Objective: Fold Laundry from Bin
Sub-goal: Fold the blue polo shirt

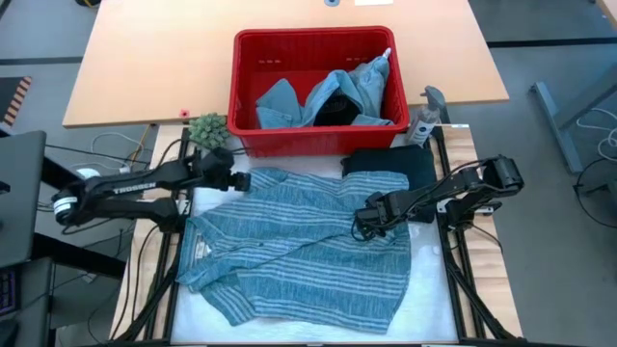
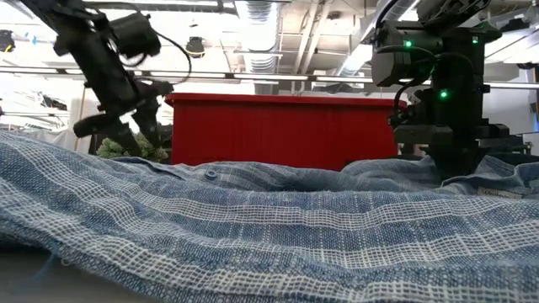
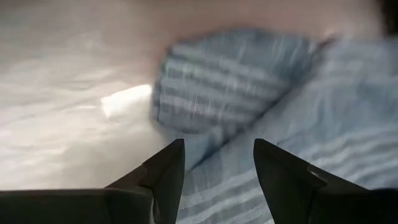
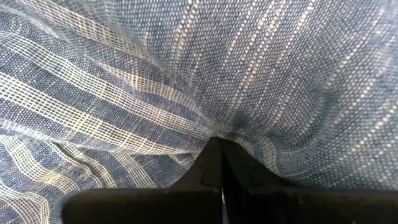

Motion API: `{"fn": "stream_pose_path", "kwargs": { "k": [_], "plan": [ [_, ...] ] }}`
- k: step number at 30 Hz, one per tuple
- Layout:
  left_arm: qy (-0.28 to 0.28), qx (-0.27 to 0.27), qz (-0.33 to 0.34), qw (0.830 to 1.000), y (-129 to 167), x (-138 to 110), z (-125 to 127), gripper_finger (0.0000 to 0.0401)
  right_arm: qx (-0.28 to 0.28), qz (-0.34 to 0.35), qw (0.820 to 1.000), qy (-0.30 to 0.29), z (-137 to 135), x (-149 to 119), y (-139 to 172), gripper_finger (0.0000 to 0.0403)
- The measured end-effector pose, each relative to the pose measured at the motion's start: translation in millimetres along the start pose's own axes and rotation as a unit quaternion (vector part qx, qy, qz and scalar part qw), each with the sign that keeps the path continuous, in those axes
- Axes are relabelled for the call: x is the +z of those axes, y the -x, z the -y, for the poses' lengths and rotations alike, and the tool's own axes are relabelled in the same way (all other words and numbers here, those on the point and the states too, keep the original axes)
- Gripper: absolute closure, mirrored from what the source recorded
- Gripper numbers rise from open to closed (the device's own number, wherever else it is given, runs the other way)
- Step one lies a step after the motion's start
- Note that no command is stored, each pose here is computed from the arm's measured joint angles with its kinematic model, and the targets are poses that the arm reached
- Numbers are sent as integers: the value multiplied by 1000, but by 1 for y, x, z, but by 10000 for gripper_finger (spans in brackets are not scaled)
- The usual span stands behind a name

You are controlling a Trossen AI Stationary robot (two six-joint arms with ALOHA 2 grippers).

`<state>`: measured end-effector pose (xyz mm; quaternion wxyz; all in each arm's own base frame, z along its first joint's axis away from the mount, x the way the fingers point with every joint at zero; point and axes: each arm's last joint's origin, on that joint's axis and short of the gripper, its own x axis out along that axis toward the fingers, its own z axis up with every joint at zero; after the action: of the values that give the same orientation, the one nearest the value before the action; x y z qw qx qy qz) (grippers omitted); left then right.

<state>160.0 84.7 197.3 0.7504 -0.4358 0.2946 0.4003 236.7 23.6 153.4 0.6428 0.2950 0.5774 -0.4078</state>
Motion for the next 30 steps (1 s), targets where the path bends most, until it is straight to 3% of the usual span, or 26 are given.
{"fn": "stream_pose_path", "kwargs": {
  "k": [4,11,15,22,26,30],
  "plan": [
    [-59,4,-41,997,-18,0,3,221,3,1,1000,0,-1,0,0,382],
    [-30,41,-94,994,-48,-5,1,221,7,3,1000,-1,-1,1,0,382],
    [-14,23,-76,997,-58,-2,5,221,8,3,1000,0,-2,1,0,382],
    [10,37,-82,996,-71,-2,4,230,10,4,1000,10,-2,1,0,382],
    [30,50,-80,995,-75,-3,3,272,17,7,1000,19,-3,1,0,382],
    [29,61,-64,996,-75,-2,2,359,20,8,1000,19,-4,2,0,382]
  ]
}}
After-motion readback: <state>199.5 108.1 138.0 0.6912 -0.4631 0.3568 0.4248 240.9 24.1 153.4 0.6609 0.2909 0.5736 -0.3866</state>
